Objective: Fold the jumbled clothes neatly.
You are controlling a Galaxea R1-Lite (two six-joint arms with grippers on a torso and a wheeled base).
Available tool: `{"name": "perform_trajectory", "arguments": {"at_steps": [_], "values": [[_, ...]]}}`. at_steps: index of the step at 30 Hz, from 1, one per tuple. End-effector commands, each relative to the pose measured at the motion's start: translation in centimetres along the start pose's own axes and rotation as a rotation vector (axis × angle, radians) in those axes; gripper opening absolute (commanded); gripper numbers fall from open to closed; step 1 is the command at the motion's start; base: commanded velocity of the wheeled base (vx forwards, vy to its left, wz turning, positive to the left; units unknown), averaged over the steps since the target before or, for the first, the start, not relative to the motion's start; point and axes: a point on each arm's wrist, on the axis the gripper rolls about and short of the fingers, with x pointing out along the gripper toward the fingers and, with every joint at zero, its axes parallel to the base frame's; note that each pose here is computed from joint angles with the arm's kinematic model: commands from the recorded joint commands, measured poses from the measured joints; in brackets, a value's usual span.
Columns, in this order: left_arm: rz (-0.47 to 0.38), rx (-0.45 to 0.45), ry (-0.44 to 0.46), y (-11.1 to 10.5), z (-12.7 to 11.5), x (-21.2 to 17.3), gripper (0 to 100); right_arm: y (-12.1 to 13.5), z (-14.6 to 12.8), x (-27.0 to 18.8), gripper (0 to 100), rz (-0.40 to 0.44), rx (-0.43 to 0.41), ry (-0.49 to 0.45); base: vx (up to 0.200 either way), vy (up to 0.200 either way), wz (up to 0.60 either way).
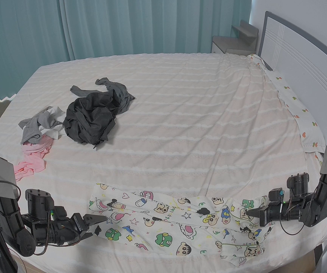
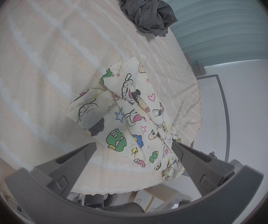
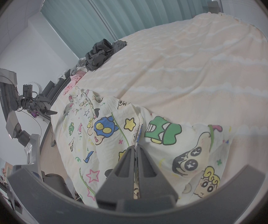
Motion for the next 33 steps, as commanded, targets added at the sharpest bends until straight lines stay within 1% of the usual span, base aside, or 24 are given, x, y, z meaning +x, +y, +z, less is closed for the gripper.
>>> {"name": "perform_trajectory", "arguments": {"at_steps": [1,5,11,14,18,23,27,30,31,33], "values": [[0.009,-0.007,0.008,0.2,-0.2,-0.1,100,0.2,0.3,-0.4,0,0.0,-0.016,-0.021,0.0,0.0,0.0],[0.009,-0.007,0.008,0.2,-0.2,-0.1,100,1.2,1.0,-1.5,0,0.004,-0.069,-0.095,0.0,0.0,0.0],[0.009,-0.007,0.008,0.2,-0.2,-0.1,100,2.9,1.2,-2.7,0,0.043,-0.127,-0.149,0.0,0.0,0.0],[0.01,-0.007,0.007,0.2,-0.2,-0.1,100,3.3,1.3,-2.7,0,0.051,-0.143,-0.163,0.0,0.0,0.0],[0.009,-0.006,0.006,0.2,-0.2,-0.1,100,3.7,1.7,-2.8,0,0.059,-0.181,-0.215,0.0,0.0,0.0],[0.01,-0.007,0.007,0.2,-0.2,-0.1,100,3.4,2.3,-2.3,0,0.047,-0.191,-0.239,0.0,0.0,0.0],[0.009,-0.007,0.006,0.2,-0.2,-0.1,100,2.7,2.4,-1.0,0,0.043,-0.183,-0.227,0.0,0.0,0.0],[0.011,-0.008,0.006,0.2,-0.2,-0.1,100,2.3,2.6,-0.2,0,0.028,-0.181,-0.227,0.0,0.0,0.0],[0.01,-0.007,0.005,0.2,-0.2,-0.1,100,1.7,2.7,0.4,0,0.0,-0.174,-0.226,0.0,0.0,0.0],[0.012,-0.009,0.007,0.2,-0.2,-0.1,100,1.6,2.7,0.6,0,-0.005,-0.172,-0.225,0.0,0.0,0.0]]}}
